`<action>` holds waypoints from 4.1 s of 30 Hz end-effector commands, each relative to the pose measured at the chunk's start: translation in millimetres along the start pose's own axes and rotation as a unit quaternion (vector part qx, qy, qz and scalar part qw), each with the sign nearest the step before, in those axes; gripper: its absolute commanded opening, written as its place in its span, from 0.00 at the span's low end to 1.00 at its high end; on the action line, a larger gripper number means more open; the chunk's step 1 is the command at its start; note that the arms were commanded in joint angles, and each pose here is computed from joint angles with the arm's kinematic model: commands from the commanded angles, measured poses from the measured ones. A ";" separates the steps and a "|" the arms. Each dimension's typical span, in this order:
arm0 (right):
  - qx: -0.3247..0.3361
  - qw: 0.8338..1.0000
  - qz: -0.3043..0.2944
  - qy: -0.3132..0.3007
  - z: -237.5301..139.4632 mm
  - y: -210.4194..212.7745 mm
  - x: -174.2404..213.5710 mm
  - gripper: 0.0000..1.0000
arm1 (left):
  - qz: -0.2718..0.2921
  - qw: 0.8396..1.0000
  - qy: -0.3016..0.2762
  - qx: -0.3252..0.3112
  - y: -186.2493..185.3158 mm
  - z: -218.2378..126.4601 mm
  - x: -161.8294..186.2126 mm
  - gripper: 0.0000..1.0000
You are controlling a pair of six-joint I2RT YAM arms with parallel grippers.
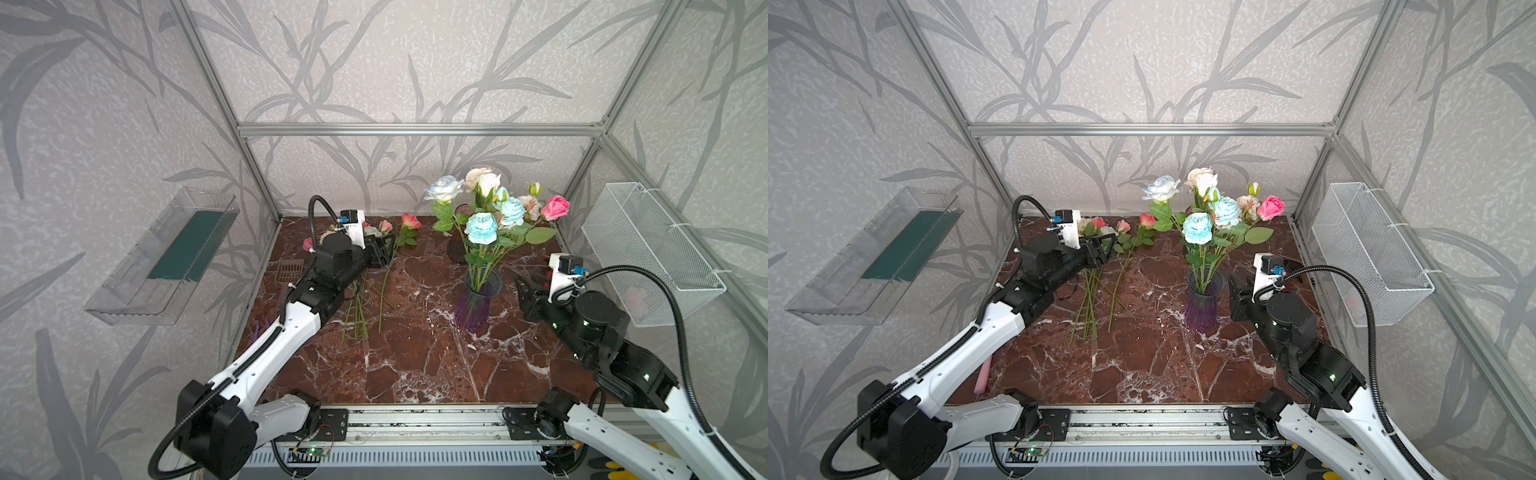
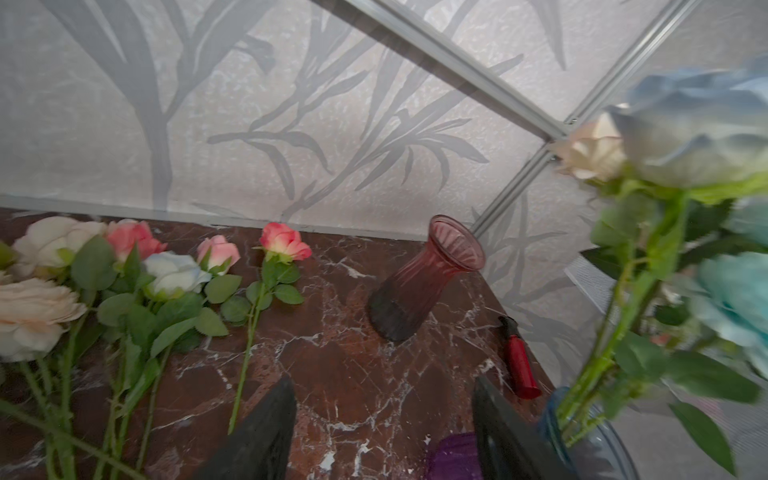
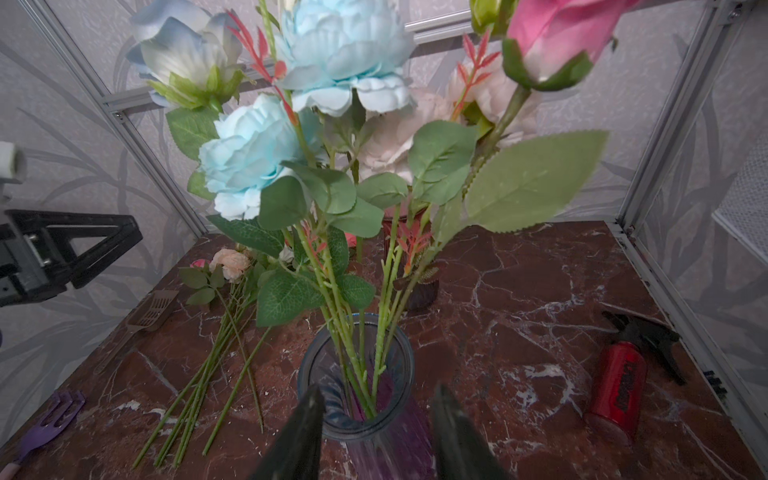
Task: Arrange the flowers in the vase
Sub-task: 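Open the right gripper and withdraw it while left lowers toward the rose bunch, then close the left gripper on a pink rose stem and lift it upright, then grasp the pink rose stem with the right gripper from the left gripper, then lift the pink rose over the purple vase with right gripper while left draws back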
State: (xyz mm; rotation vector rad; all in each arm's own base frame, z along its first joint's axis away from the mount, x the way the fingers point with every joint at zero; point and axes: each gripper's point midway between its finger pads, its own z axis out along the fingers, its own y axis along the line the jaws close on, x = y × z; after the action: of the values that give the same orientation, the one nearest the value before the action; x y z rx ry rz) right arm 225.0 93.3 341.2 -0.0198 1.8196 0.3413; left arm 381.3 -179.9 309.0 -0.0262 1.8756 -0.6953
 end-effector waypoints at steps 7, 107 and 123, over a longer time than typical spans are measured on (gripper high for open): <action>0.032 0.998 -0.001 0.052 -25.4 -31.2 42.0 0.43 | -0.028 0.976 0.150 -0.157 78.2 37.9 55.6 0.58; -0.275 0.959 0.012 -0.072 29.8 208.5 -120.9 0.00 | 0.126 0.937 -0.026 0.325 -166.1 -109.1 5.6 0.71; -0.048 0.959 -0.098 -0.260 -49.6 74.9 -185.2 0.00 | 0.083 0.975 -0.125 0.162 -94.3 -92.3 -25.1 0.72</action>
State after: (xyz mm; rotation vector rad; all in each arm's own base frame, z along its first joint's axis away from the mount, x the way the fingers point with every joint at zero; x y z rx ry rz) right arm 201.1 130.8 556.5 -0.1746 1.2603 0.4472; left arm 279.0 -213.4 392.8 0.2825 1.5153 -0.8417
